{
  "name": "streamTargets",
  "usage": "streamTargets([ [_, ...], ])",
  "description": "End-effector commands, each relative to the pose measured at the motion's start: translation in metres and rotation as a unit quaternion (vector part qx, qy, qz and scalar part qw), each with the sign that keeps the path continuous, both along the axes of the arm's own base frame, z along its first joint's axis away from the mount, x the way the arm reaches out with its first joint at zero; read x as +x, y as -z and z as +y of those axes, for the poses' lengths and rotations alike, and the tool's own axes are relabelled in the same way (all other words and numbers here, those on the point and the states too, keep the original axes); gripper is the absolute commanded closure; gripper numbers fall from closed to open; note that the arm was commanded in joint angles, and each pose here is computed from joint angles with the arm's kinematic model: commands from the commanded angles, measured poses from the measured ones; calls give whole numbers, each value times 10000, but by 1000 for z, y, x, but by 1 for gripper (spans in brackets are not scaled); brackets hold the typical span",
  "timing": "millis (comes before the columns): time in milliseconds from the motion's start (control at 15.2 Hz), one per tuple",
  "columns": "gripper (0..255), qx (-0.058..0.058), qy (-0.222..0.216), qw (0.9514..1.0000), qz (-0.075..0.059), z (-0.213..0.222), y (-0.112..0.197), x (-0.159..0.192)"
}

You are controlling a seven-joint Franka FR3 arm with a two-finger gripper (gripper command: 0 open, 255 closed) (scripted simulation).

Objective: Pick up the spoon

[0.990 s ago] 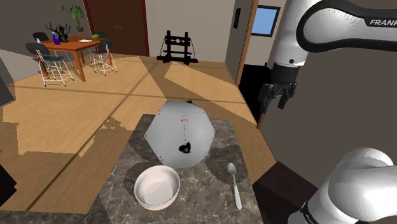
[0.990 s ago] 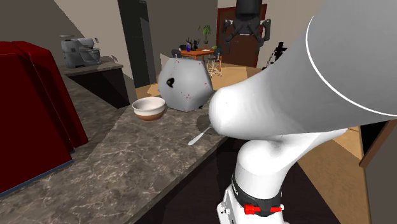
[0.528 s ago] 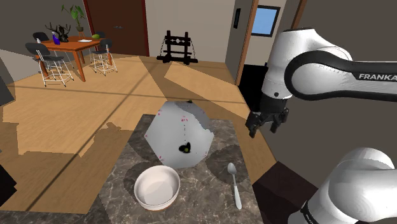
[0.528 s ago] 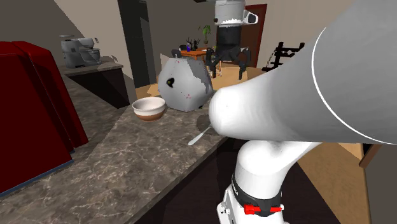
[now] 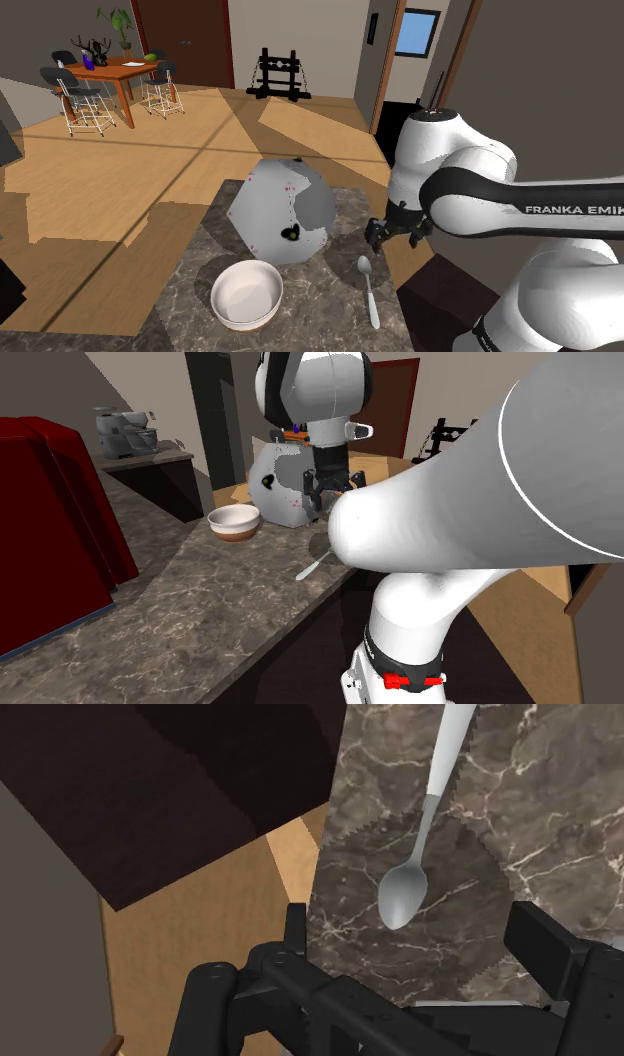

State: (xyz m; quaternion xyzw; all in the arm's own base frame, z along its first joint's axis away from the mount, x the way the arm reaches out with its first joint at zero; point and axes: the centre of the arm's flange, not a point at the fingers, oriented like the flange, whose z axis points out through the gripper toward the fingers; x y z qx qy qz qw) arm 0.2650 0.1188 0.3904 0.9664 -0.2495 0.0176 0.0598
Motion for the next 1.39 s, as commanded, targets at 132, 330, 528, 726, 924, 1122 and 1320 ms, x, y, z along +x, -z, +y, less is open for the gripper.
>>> streamTargets([
  [132, 0, -200, 401, 9989, -113, 27, 52, 0],
  [330, 0, -354, 690, 9968, -183, 46, 90, 1],
  [528, 0, -401, 779, 9959, -204, 51, 112, 2],
  [726, 0, -401, 779, 9959, -204, 51, 128, 2],
  [924, 0, -401, 779, 9959, -204, 51, 142, 2],
  [1122, 255, -401, 779, 9959, -204, 51, 142, 2],
  [1320, 255, -401, 779, 9959, -204, 51, 142, 2],
])
